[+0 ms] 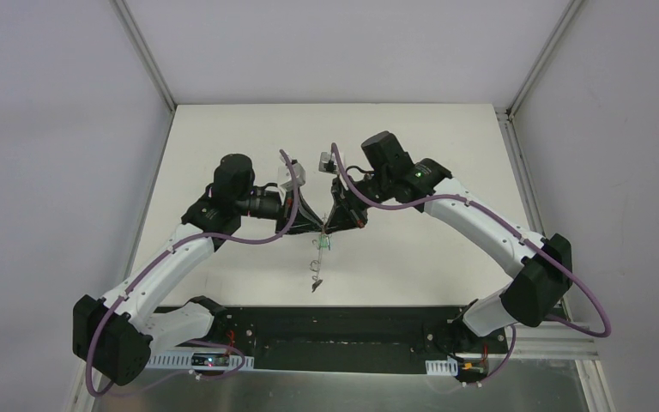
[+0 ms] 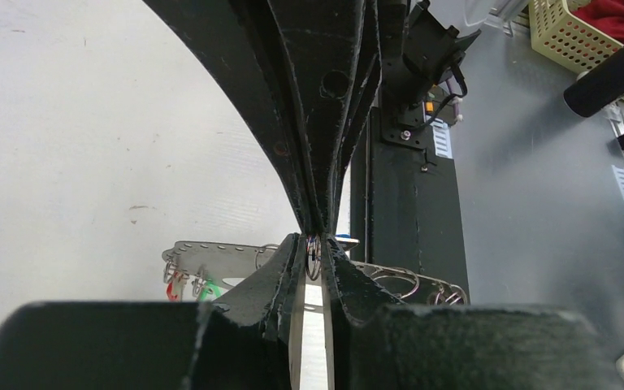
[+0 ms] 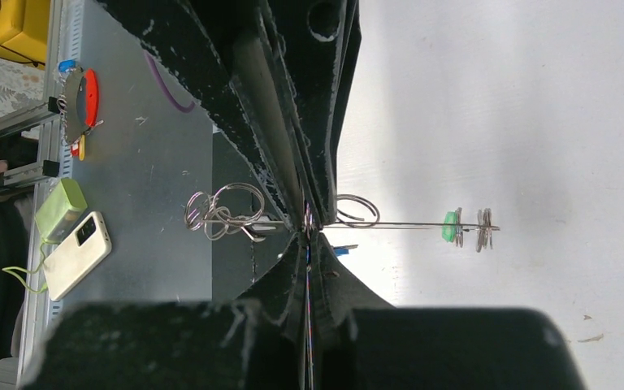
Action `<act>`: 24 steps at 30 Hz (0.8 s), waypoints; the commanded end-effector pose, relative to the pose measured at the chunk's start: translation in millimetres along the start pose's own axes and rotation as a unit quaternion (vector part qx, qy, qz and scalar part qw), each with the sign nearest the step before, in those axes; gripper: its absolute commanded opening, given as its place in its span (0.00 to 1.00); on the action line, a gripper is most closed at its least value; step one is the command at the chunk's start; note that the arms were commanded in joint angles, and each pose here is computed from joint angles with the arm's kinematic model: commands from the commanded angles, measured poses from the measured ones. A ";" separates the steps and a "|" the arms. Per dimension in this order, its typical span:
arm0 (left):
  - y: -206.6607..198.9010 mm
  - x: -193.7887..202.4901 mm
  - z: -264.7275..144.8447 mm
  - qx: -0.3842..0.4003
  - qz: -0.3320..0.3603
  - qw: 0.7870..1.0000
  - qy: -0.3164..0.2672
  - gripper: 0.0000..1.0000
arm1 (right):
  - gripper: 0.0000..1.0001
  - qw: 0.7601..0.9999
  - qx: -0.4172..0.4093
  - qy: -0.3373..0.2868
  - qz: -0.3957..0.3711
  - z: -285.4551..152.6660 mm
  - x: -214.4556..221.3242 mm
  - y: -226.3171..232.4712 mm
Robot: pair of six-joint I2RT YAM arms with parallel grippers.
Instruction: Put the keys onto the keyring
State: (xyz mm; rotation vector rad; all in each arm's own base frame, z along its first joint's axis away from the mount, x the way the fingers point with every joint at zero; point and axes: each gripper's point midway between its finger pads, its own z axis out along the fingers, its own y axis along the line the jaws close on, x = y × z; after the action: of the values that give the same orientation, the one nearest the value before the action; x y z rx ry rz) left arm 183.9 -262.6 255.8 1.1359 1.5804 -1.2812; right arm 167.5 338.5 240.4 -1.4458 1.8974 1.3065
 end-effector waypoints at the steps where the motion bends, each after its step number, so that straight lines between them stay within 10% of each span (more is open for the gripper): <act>1: -12.1 -1.9 1.8 0.031 0.020 0.999 -0.002 0.10 | 0.00 0.999 -0.009 -0.025 -0.036 -5.3 -23.8 8.7; 10: -11.4 -4.8 2.0 0.024 0.007 1.000 -0.004 0.00 | 0.00 0.999 -0.003 -0.025 -0.038 -5.9 -23.8 6.6; 24: -14.8 -32.0 -3.6 0.027 -0.005 0.999 -0.042 0.00 | 0.27 0.998 0.009 -0.053 -0.035 -24.0 -19.0 0.6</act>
State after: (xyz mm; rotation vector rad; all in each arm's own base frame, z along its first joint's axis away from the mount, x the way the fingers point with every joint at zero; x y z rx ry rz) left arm 184.1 -264.7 266.1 1.0693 1.6038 -1.3431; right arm 179.7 331.7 245.9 -1.4004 1.8748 1.2998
